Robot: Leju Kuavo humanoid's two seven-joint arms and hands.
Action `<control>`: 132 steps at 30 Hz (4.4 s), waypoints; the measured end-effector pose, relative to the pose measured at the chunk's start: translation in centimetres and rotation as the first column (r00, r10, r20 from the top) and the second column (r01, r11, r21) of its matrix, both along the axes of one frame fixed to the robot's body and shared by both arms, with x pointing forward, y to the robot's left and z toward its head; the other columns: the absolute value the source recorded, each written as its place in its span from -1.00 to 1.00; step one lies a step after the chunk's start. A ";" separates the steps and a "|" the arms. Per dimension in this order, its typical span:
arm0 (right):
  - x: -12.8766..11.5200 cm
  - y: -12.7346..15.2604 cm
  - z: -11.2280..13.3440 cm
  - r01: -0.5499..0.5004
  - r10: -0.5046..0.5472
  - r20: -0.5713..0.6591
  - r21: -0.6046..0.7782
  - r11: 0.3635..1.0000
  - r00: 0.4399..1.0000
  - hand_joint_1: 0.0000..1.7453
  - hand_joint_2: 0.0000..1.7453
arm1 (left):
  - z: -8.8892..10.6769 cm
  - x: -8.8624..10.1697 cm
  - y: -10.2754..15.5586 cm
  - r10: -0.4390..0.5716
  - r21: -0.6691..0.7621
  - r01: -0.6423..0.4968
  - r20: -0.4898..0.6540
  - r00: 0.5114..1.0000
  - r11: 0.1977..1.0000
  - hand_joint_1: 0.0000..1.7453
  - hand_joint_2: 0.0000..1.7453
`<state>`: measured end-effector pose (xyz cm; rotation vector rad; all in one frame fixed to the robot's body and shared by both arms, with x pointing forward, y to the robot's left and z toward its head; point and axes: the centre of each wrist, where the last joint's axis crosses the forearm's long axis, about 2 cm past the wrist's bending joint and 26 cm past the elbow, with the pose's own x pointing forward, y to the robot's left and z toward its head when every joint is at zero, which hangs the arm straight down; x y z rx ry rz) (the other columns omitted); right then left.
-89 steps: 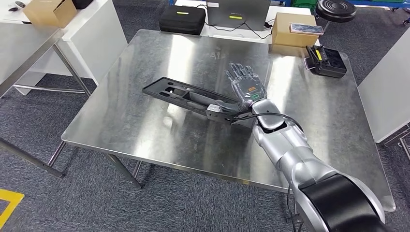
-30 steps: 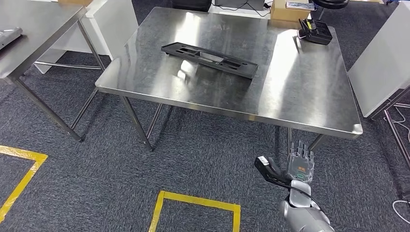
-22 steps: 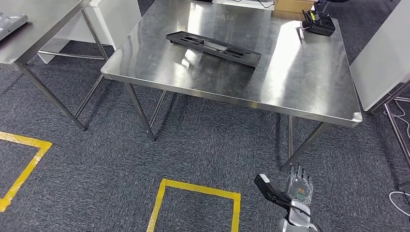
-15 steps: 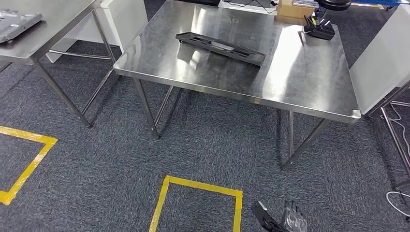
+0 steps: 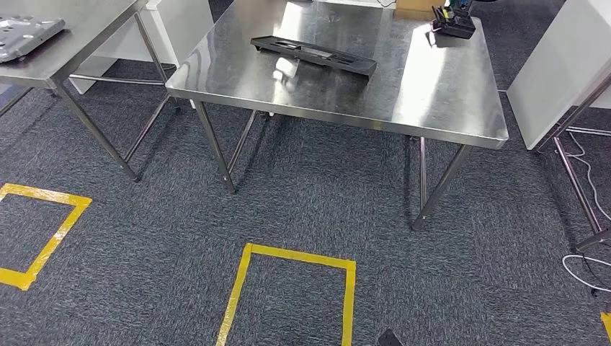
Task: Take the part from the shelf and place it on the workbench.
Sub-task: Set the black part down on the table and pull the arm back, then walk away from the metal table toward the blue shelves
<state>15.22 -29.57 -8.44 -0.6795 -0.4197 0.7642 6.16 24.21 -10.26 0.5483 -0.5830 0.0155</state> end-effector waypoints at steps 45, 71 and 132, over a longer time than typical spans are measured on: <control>-2.8 0.8 -1.0 0.079 -0.068 -0.168 0.063 0.995 0.983 -1.00 -1.00 | -0.1 0.3 0.9 -0.061 -0.002 0.061 0.002 0.998 0.998 -1.00 -1.00; -3.3 0.7 -1.1 0.093 -0.078 -0.188 0.074 0.993 0.979 -1.00 -1.00 | -0.1 0.1 0.7 -0.071 -0.053 0.071 -0.011 0.997 0.996 -1.00 -1.00; -4.5 0.9 -1.4 0.108 -0.086 -0.225 0.088 0.990 0.971 -1.00 -1.00 | -0.2 -0.4 0.6 -0.081 -0.089 0.078 -0.028 0.996 0.993 -1.00 -1.00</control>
